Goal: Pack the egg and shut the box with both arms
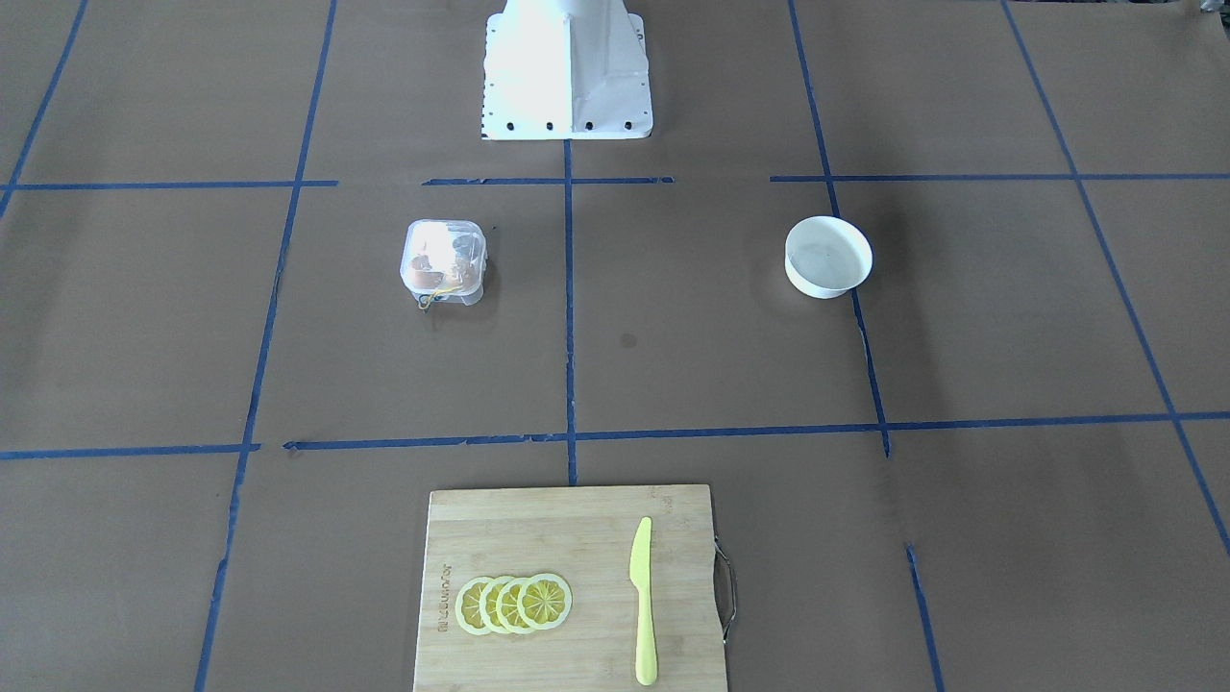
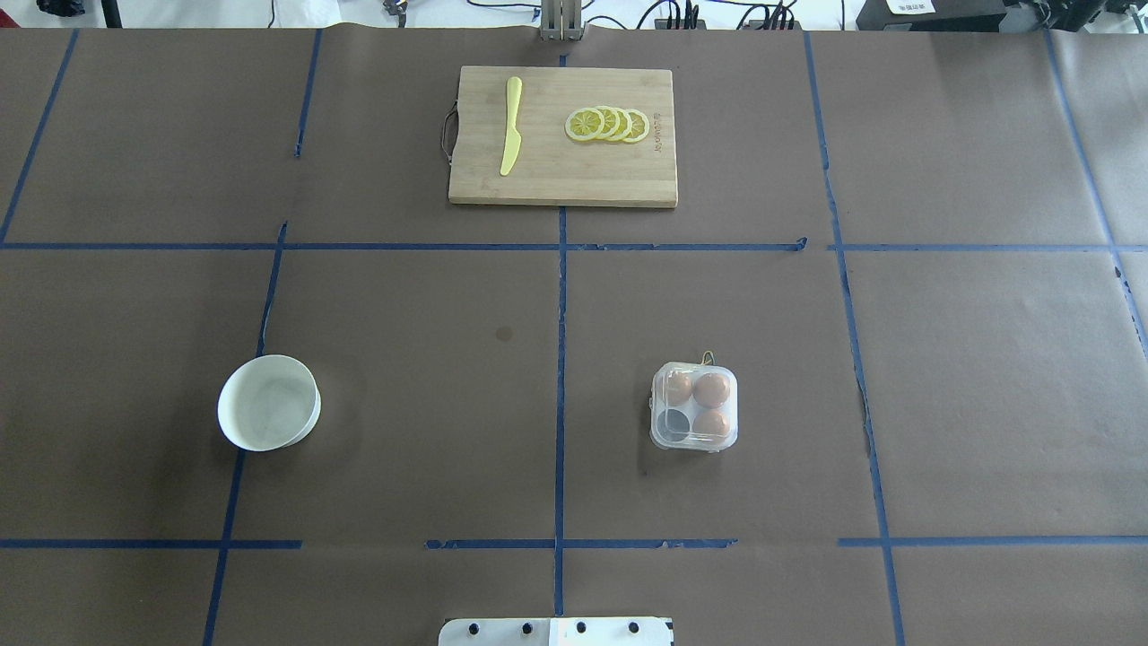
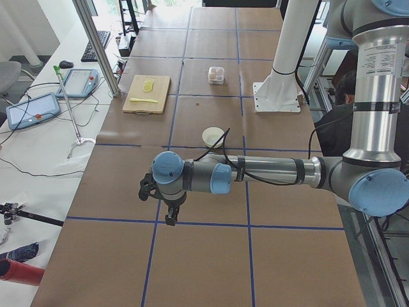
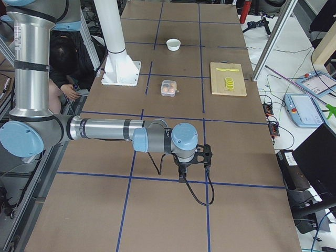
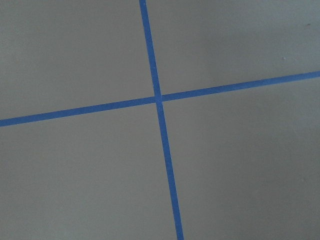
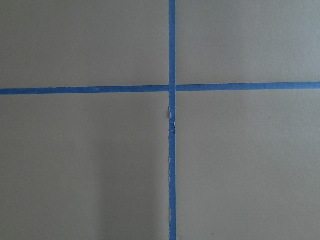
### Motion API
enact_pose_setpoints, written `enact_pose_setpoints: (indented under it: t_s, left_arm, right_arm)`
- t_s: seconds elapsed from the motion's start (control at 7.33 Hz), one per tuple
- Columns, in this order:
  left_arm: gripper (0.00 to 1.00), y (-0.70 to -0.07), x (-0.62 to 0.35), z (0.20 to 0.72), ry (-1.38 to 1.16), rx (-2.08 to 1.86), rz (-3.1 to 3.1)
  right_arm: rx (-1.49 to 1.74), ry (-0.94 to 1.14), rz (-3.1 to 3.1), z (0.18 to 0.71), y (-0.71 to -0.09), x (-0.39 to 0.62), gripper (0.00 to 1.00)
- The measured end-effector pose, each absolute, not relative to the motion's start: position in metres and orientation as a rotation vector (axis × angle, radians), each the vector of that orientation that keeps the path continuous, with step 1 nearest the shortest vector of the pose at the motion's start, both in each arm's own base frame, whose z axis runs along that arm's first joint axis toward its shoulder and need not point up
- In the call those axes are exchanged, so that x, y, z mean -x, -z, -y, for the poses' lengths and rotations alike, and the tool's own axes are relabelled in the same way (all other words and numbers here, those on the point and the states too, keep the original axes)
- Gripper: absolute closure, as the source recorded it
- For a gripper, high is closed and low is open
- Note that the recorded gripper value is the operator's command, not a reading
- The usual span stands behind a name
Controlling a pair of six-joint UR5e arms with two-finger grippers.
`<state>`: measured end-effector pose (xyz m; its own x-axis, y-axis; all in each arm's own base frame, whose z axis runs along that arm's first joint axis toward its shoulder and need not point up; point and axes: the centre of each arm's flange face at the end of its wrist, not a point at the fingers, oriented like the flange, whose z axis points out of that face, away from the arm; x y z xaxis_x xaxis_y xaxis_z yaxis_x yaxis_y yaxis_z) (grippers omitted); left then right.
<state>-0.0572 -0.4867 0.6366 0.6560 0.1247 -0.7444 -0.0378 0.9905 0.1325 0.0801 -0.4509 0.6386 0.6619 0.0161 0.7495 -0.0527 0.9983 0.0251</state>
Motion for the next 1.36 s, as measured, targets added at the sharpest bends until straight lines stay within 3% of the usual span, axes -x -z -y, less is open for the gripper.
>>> enact_pose_setpoints:
  t_s: [1.36]
  left_arm:
    - [0.00,-0.633,0.057,0.488,-0.079,-0.116,-0.847]
  right_arm:
    - [-0.030,-0.054,0.814,0.441,-0.654,-0.083,0.00]
